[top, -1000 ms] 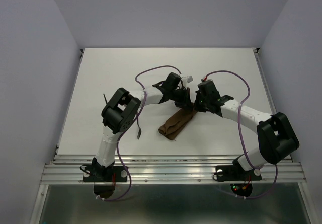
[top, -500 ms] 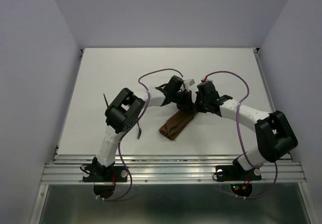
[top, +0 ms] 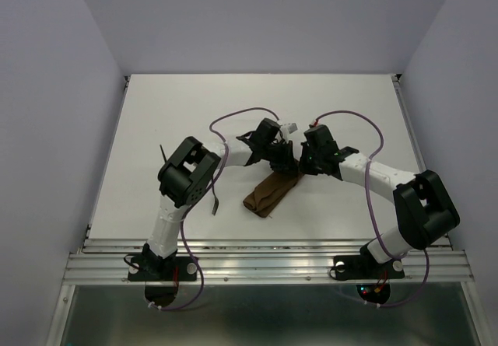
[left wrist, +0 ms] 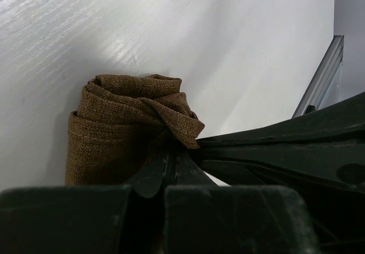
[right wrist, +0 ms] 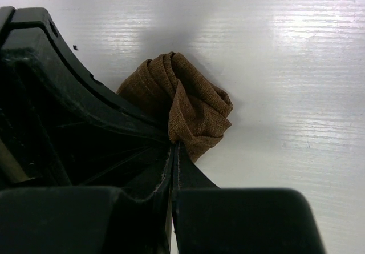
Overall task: Fold the napkin into a case and place the utensils inside
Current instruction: Stuff the top corner of the smaller-rectangle-folded napkin into the folded napkin.
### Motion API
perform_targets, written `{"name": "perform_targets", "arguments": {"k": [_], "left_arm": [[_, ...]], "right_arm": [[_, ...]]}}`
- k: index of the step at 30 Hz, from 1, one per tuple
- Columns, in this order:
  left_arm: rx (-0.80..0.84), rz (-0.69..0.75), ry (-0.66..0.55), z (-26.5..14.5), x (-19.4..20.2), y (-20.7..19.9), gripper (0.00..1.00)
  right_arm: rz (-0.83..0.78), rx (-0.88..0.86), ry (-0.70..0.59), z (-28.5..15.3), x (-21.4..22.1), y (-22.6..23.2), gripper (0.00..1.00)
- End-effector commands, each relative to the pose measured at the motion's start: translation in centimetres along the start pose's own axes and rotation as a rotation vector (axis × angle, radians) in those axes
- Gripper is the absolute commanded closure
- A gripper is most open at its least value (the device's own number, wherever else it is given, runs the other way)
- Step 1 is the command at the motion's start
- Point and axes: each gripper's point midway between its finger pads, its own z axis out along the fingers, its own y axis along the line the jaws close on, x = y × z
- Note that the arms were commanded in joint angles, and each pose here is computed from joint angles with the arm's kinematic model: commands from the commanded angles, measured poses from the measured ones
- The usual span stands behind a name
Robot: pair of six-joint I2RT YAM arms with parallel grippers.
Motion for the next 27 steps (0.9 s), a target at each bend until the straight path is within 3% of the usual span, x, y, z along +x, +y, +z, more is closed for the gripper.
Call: {"name": "perform_targets", "arguments": {"k": [1, 13, 27], "left_arm": [[0.121, 0.087, -0.057, -3.6, -2.3, -5.4, 1.00], [0.081, 0.072, -0.051, -4.6, -2.5, -3.7, 1.00], [0.044, 0.030, -0.009, -2.3, -1.8, -1.1, 1.00]], "right_arm": [[0.006, -0.065, -0.081, -0.5, -2.4, 2.0, 0.99], [0.005, -0.069, -0.085, -0.6, -2.6, 2.1, 0.99], [0.002, -0.078, -0.090, -0.8, -3.0, 2.4, 0.99]]}}
